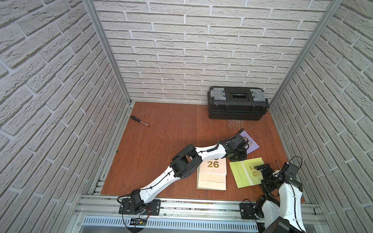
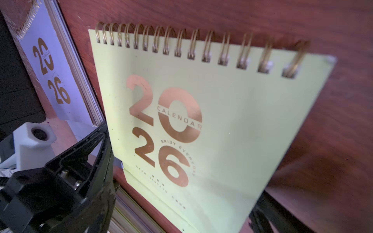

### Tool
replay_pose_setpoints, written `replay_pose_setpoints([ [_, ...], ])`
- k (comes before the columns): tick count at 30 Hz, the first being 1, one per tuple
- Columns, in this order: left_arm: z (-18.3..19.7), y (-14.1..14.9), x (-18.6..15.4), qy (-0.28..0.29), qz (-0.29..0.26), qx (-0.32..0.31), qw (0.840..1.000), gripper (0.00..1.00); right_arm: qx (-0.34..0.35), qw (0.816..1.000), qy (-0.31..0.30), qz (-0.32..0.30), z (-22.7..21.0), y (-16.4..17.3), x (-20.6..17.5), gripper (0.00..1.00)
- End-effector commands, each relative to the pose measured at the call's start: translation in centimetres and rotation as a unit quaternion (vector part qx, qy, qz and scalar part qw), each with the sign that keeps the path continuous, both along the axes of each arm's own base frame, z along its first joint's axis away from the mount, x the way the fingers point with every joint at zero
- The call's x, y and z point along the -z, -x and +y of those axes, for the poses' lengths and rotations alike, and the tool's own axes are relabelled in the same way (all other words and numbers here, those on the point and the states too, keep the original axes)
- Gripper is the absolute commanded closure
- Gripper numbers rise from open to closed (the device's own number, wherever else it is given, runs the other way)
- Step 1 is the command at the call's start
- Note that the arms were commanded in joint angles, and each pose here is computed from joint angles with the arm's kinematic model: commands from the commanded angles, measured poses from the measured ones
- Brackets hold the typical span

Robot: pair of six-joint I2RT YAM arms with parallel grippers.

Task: Stack the calendars
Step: Pick up the calendar at the center of the board.

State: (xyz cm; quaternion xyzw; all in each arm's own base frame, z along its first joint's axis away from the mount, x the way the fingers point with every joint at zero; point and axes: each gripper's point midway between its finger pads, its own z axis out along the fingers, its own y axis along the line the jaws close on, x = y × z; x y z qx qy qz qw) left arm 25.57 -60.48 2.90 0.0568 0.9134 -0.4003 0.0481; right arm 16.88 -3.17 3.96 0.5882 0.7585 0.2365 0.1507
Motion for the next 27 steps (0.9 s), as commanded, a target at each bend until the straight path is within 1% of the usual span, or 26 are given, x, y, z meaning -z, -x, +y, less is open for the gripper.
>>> replay_pose_setpoints([
  [1, 1.0, 4.3, 3.2, -0.044, 0.053, 0.034, 0.997, 1.00, -0.035, 0.990, -0.029, -0.135, 0.6, -4.5, -4.8, 0.00],
  [9, 1.2, 3.9, 3.3, -0.045, 0.054, 0.030, 0.997, 1.00, -0.041, 0.986, -0.045, -0.156, 0.4, -6.0, -6.9, 0.01],
  [14, 1.4, 3.4, 3.2, -0.043, 0.053, 0.024, 0.997, 1.00, -0.040, 0.987, -0.047, -0.151, -0.1, -6.6, -7.4, 0.02],
  [17, 1.6, 3.2, 3.1, -0.041, 0.053, 0.021, 0.998, 1.00, -0.040, 0.987, -0.049, -0.144, -0.1, -6.5, -7.1, 0.05],
  [21, 2.1, 2.7, 2.9, -0.039, 0.052, 0.015, 0.998, 1.00, -0.039, 0.988, -0.051, -0.139, 0.0, -6.3, -6.8, 0.12],
  [27, 2.4, 2.0, 2.3, -0.034, 0.047, 0.008, 0.998, 1.00, -0.041, 0.992, -0.040, -0.115, -0.1, -5.5, -6.1, 0.29],
])
